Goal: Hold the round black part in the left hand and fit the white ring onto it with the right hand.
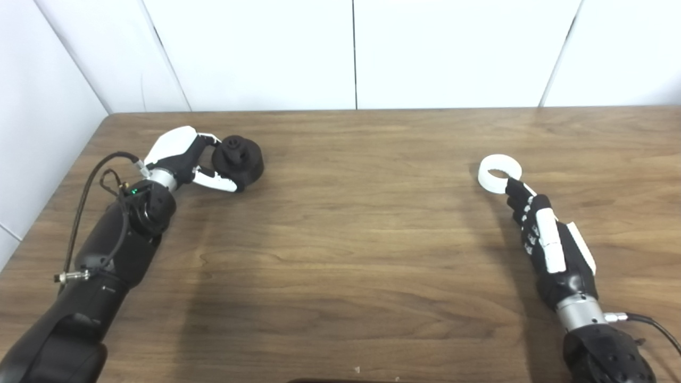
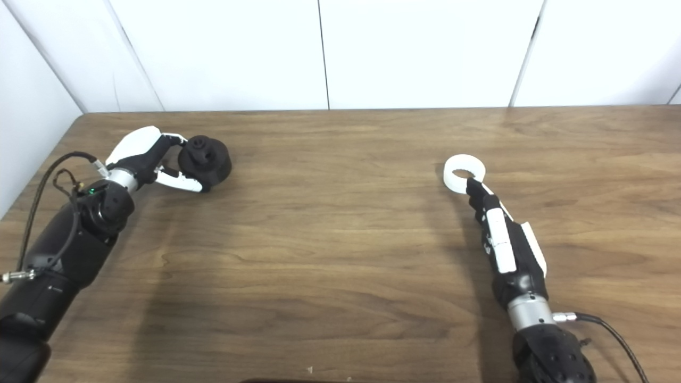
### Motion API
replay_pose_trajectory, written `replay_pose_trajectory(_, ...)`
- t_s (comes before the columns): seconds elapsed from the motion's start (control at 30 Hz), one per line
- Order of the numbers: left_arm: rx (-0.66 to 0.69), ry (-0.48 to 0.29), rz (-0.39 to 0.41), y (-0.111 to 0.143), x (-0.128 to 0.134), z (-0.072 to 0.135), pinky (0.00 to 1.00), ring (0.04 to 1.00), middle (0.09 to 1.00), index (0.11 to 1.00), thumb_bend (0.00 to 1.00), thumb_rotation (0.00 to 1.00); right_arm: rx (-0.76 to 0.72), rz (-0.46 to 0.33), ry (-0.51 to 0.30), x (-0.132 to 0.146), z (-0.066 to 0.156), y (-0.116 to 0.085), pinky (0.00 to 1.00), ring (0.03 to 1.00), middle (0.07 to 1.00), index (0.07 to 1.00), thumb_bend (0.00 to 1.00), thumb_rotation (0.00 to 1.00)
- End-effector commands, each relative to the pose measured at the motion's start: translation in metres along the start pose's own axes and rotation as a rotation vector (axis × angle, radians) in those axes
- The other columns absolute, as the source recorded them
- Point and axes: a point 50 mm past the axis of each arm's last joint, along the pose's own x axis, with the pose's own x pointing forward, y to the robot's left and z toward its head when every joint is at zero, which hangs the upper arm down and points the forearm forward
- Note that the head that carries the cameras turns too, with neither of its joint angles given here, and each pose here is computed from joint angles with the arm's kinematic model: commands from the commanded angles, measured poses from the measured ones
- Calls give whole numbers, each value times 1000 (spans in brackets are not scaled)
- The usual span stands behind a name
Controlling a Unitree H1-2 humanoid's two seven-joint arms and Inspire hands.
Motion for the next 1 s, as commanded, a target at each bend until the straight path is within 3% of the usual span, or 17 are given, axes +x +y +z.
replay_pose_trajectory(0.0,3,-40,101,33,2,6,796,935,867,632,747,357,-8,11,-46,-2,11,-1,1000,965,937,901,598,1000)
replay_pose_trajectory(0.4,-12,-74,63,17,-14,16,829,939,880,632,718,342,-8,22,-51,0,13,-1,1000,960,932,905,612,1000)
replay_pose_trajectory(0.8,-21,-193,20,-3,-43,43,863,957,885,637,714,314,-14,25,-46,0,14,2,1000,961,932,906,609,1000)
replay_pose_trajectory(0.97,-12,-244,-12,-12,-58,59,861,962,895,634,720,358,-15,30,-42,1,14,3,1000,971,936,908,610,1000)
